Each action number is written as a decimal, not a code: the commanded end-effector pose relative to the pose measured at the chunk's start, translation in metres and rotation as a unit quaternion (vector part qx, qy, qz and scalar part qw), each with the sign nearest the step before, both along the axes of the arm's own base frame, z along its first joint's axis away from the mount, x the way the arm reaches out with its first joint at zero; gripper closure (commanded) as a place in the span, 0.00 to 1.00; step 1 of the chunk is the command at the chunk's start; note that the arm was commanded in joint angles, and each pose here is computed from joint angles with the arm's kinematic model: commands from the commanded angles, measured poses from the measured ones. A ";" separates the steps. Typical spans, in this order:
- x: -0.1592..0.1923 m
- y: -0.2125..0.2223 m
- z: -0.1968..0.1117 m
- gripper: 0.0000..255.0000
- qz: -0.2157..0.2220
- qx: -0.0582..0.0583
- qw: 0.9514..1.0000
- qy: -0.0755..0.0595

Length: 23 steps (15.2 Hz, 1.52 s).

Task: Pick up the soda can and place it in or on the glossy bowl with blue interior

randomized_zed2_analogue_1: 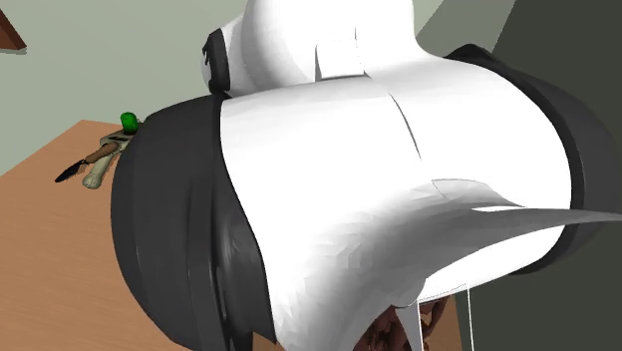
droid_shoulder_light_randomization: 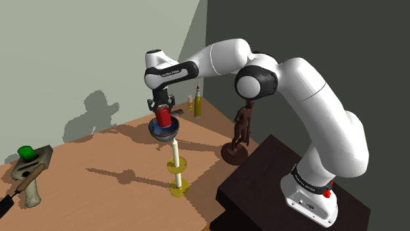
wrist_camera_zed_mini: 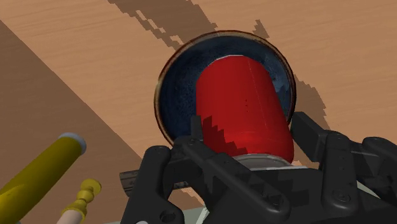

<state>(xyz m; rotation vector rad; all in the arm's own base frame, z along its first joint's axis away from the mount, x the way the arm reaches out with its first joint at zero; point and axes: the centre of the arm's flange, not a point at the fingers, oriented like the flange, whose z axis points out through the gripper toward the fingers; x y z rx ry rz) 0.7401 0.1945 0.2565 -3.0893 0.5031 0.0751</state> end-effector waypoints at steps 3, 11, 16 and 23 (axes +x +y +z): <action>0.001 0.001 -0.025 1.00 0.000 0.000 1.000 -0.001; 0.001 0.001 -0.025 1.00 0.000 0.000 1.000 -0.001; 0.001 0.001 -0.024 0.00 0.000 0.000 1.000 -0.001; 0.004 0.000 0.025 0.00 0.000 0.000 1.000 -0.001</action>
